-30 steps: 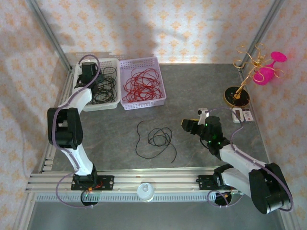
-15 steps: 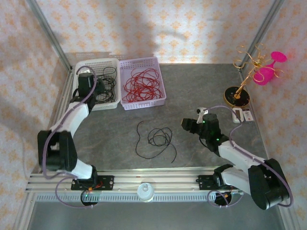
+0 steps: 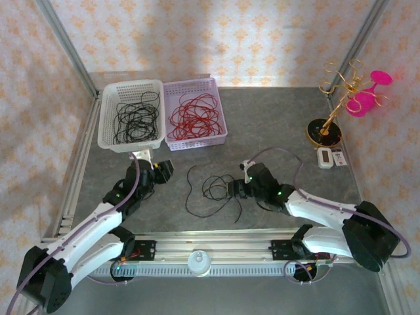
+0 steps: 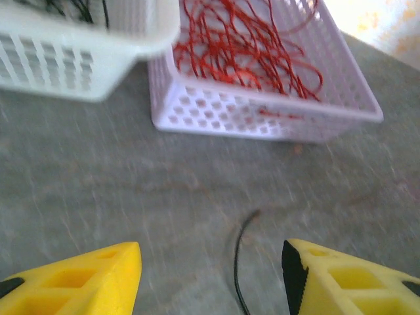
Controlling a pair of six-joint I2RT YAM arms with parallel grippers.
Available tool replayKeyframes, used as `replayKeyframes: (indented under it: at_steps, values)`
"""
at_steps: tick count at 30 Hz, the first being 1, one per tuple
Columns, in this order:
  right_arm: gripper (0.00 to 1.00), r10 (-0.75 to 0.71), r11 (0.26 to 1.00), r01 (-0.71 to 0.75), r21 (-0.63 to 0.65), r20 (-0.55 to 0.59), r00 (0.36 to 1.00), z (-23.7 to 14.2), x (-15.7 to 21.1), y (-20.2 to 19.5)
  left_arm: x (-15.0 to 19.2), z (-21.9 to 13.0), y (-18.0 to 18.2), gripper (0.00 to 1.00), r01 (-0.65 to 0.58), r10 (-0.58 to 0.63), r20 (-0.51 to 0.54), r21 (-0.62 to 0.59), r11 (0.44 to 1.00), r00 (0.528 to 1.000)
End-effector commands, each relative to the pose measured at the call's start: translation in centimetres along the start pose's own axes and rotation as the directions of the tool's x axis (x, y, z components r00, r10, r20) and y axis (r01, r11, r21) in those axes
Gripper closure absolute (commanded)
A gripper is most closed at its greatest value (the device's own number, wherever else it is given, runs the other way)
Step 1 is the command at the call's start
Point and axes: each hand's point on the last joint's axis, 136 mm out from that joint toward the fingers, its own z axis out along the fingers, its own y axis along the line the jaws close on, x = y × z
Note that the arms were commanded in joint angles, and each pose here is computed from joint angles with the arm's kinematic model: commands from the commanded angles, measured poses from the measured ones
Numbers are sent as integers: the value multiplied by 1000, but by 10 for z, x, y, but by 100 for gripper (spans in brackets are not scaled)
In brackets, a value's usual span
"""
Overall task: Untangle the cables
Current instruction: Pick up the cable.
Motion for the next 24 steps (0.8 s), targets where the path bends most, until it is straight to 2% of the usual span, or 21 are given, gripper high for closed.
replayKeyframes:
  at_steps: [1,5,15,24]
  values:
    - [48,31,994,-27,104,-40,999,1,27,-16,11,-5,-8,40,99,-98,-11,53,994,995]
    - [51,8,995,-2,104,-56,998,2,37,-12,15,0,-12,41,72,-70,-42,53,996,997]
    - [56,36,992,-29,121,-53,998,-5,49,-21,12,2,-19,40,41,-38,-44,65,997,998]
    - [64,-33,993,48,108,-131,991,13,67,-17,8,2,-23,40,26,-24,-43,67,997,999]
